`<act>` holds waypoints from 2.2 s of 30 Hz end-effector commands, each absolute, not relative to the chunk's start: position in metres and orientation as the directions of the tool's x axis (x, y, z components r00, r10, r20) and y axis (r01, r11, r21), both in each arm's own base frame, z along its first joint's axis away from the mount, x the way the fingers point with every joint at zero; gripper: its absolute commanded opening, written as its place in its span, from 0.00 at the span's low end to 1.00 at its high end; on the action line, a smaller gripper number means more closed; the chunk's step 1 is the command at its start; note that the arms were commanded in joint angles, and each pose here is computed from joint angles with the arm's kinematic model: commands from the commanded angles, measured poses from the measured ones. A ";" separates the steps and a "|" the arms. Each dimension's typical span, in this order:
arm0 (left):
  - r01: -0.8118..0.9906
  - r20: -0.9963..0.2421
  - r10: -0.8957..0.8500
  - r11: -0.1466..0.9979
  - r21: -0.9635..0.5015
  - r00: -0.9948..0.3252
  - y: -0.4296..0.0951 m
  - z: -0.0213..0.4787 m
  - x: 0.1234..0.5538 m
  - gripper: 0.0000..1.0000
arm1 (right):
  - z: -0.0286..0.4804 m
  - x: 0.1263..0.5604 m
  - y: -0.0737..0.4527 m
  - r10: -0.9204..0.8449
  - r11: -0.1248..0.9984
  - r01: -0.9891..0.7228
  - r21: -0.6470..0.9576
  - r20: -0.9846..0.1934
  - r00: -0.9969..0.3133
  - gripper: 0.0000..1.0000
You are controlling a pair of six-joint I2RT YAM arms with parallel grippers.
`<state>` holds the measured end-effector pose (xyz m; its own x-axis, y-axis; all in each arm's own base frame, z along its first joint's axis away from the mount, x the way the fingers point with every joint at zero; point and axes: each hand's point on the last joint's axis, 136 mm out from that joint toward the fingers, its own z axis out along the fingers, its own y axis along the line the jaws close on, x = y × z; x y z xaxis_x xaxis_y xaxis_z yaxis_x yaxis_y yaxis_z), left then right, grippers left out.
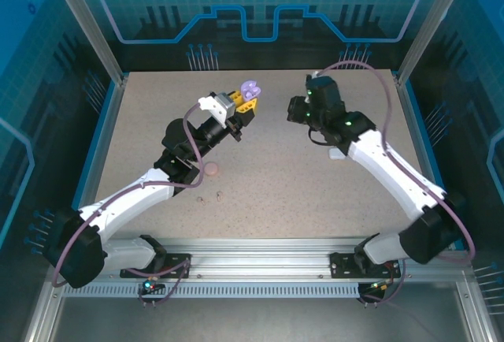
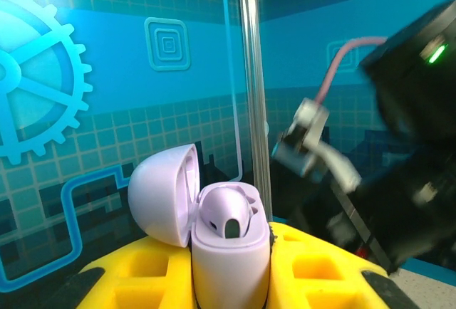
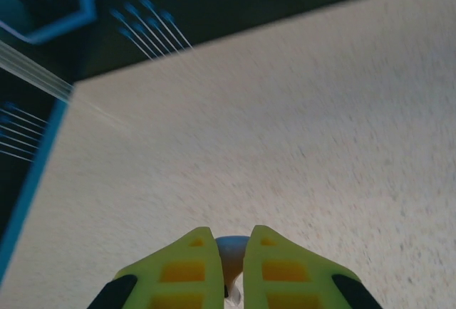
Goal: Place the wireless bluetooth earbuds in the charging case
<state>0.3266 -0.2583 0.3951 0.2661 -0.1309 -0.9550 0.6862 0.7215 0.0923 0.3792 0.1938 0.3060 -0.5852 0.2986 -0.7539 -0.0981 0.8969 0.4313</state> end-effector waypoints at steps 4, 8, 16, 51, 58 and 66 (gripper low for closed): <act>0.718 -0.940 -0.155 0.686 0.119 0.305 -0.264 0.412 0.317 0.00 | 0.406 0.353 0.204 0.252 0.846 -0.354 0.398 -0.884 -0.393 0.09; 0.729 -0.942 -0.149 0.673 0.126 0.300 -0.268 0.409 0.317 0.00 | 0.449 0.335 0.210 0.247 0.812 -0.447 0.374 -0.915 -0.317 0.10; 0.749 -0.948 -0.143 0.651 0.126 0.284 -0.274 0.404 0.319 0.00 | 0.483 0.310 0.236 0.237 0.732 -0.574 0.367 -0.927 -0.290 0.10; 0.759 -0.951 -0.146 0.640 0.119 0.272 -0.278 0.402 0.318 0.00 | 0.430 0.312 0.285 0.056 0.716 -0.631 0.299 -0.925 -0.376 0.08; 0.760 -0.951 -0.149 0.639 0.117 0.272 -0.278 0.403 0.316 0.00 | 0.425 0.317 0.285 0.053 0.727 -0.619 0.298 -0.922 -0.383 0.08; 0.761 -0.951 -0.151 0.639 0.114 0.269 -0.277 0.401 0.315 0.00 | 0.418 0.324 0.283 0.054 0.740 -0.600 0.304 -0.916 -0.399 0.08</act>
<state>0.3235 -0.2743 0.3816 0.2311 -0.1097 -0.9667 0.7451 0.6589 0.1033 0.3205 0.2838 0.4143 -0.4093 0.0503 -0.9110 -0.6047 0.7327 0.3122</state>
